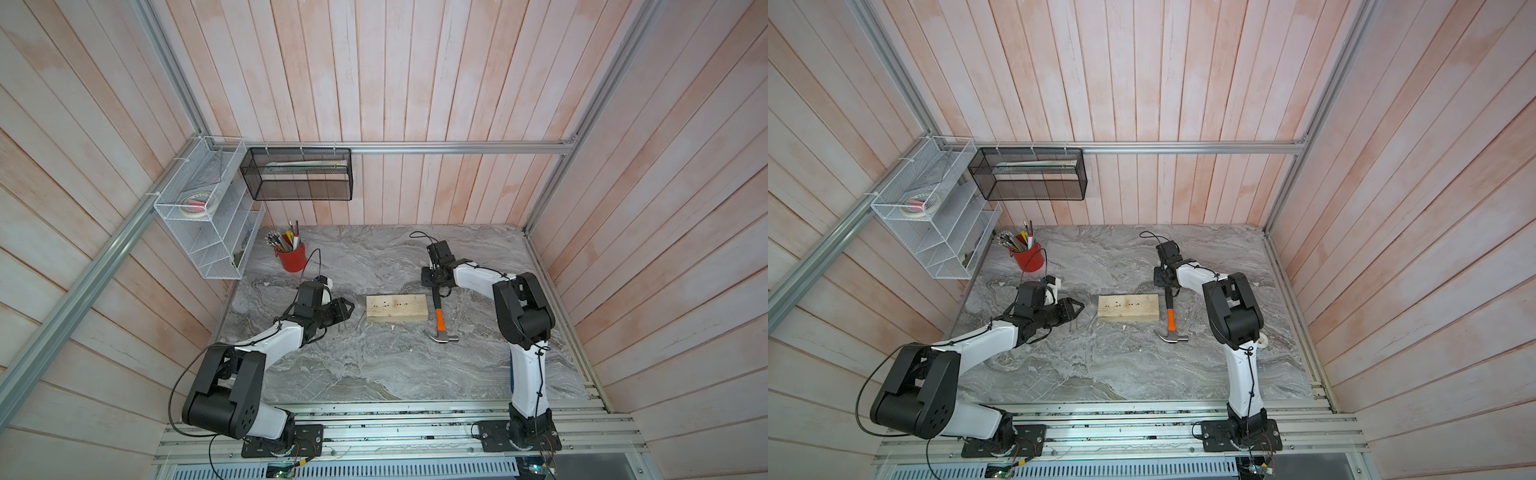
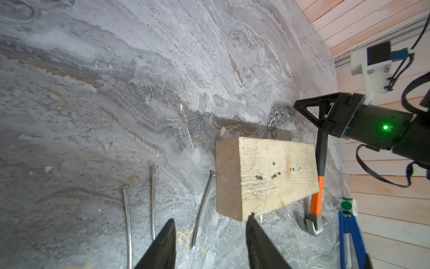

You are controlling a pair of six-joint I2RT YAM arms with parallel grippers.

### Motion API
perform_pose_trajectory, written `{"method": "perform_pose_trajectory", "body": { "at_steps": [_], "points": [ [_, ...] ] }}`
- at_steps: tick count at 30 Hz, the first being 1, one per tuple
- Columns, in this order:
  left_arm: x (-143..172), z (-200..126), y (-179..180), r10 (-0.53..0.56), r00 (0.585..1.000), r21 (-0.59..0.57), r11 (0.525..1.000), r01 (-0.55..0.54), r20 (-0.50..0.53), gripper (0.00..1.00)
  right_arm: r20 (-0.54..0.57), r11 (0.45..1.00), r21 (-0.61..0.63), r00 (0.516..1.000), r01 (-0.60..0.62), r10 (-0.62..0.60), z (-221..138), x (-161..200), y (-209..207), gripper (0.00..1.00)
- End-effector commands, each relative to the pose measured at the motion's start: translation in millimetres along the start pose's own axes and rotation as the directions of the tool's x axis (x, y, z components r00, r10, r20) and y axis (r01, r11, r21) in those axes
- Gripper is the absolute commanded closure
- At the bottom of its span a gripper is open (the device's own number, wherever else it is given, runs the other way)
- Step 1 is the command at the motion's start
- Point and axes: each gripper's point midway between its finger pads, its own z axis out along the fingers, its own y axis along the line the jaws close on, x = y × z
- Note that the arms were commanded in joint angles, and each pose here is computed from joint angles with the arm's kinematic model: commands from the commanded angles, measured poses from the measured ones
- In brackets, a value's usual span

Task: Use a claw hammer to pull out a nail
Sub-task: Place the hammer at the center of the board.

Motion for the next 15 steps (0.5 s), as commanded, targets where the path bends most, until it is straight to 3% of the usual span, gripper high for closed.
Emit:
{"method": "perform_pose_trajectory", "body": {
  "at_steps": [1, 8, 13, 15],
  "points": [
    [-6.1, -6.6, -6.5, 0.018, 0.999, 0.036, 0.999, -0.020, 0.033, 0.47, -0.019, 1.000, 0.030, 1.000, -0.002, 0.003, 20.0, 15.8, -8.4, 0.76],
    [-8.4, -10.9, -5.4, 0.020, 0.999, 0.037, 0.999, -0.021, 0.048, 0.44, -0.019, 1.000, 0.021, 1.000, 0.004, -0.004, 14.7, 12.1, -6.1, 0.62],
    [-9.6, -13.1, -4.0, 0.019, 0.998, 0.039, 0.999, -0.021, 0.055, 0.44, -0.005, 1.000, 0.020, 1.000, 0.006, -0.006, 5.6, 6.5, -5.6, 0.61],
    [-13.1, -15.4, -5.1, 0.026, 0.997, 0.043, 0.999, -0.029, 0.067, 0.40, 0.006, 1.000, 0.021, 1.000, 0.008, -0.008, -1.9, 2.4, -5.5, 0.53]
  ]
}}
